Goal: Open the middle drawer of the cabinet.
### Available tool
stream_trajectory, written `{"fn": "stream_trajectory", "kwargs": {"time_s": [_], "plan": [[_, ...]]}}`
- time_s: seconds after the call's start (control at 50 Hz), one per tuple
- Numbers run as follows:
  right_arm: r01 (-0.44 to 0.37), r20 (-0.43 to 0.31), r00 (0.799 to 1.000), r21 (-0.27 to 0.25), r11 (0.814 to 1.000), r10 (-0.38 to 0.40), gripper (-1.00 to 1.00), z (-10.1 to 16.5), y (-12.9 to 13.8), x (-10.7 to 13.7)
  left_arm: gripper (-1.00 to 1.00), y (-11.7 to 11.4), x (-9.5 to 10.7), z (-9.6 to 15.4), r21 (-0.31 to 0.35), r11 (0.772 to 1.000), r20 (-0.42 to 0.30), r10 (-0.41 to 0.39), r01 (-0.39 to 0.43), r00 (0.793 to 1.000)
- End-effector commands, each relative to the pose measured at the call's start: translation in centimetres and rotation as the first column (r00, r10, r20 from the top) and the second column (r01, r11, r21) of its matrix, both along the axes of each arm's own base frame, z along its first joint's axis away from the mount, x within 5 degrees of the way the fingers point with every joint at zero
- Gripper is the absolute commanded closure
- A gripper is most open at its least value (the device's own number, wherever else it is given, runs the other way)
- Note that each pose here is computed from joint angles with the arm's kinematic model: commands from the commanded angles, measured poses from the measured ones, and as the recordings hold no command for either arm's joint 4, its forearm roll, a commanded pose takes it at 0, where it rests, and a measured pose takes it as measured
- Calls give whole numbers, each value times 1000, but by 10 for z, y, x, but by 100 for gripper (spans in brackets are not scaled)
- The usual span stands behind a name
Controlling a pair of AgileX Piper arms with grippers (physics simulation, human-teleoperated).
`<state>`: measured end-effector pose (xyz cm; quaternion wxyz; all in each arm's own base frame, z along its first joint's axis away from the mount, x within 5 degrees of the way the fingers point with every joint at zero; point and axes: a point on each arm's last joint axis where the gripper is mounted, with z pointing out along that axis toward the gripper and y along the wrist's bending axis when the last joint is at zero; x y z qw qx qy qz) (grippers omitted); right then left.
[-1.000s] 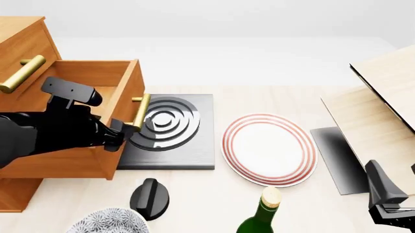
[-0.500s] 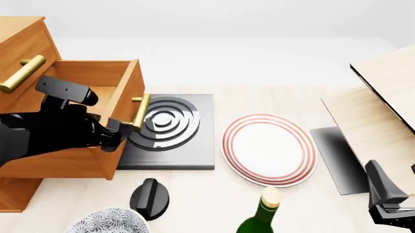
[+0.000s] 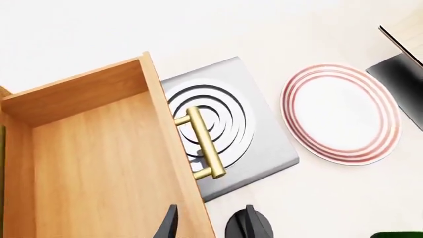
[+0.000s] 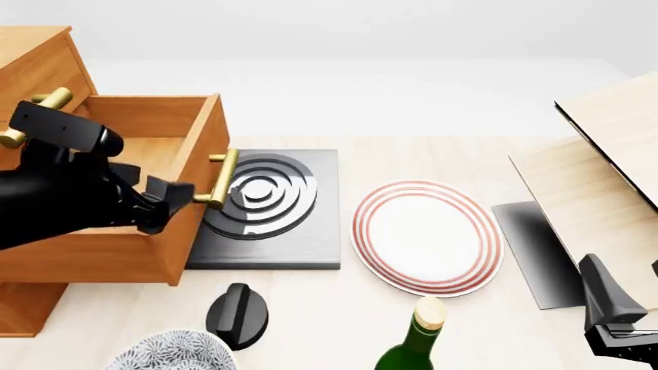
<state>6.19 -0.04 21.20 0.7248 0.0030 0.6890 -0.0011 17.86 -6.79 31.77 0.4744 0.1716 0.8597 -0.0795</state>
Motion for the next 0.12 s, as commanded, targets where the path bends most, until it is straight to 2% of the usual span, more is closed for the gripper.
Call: {"fn": "stream_trajectory", "kwargs": {"time_s": [0.02,0.12], "plan": [[0,9,1000,-5,1000,0,-100,0,0,-2,-100,3,-10,9,-18,1000,23,4,-3,1000],[0,9,1000,-5,1000,0,-100,0,0,-2,-100,3,-16,13,-21,1000,40,-11,12,999]]}}
